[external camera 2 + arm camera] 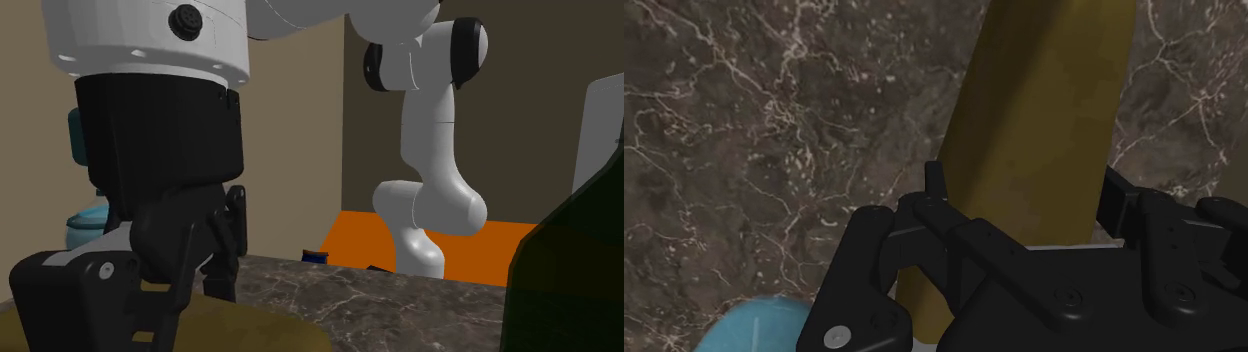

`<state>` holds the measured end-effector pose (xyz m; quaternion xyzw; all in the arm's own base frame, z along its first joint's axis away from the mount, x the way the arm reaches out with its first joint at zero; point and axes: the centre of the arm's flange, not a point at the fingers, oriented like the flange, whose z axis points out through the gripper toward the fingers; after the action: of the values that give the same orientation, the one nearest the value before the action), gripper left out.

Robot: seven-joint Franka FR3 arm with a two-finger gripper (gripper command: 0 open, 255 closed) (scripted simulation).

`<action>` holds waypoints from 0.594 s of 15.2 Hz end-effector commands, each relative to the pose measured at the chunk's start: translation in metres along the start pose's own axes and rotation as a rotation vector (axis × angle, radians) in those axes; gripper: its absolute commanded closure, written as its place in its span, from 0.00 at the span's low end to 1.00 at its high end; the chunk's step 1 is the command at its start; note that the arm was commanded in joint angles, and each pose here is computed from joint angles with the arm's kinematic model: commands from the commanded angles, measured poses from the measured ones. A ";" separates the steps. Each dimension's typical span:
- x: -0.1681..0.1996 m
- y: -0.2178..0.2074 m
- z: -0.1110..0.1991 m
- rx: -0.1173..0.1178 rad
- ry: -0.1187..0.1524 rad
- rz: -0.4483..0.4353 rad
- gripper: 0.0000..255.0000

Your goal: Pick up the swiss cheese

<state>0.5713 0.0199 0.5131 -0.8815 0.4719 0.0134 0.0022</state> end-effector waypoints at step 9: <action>-0.001 0.001 -0.050 0.000 0.000 0.000 1.00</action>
<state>0.5722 0.0178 0.5568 -0.8815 0.4719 0.0147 0.0016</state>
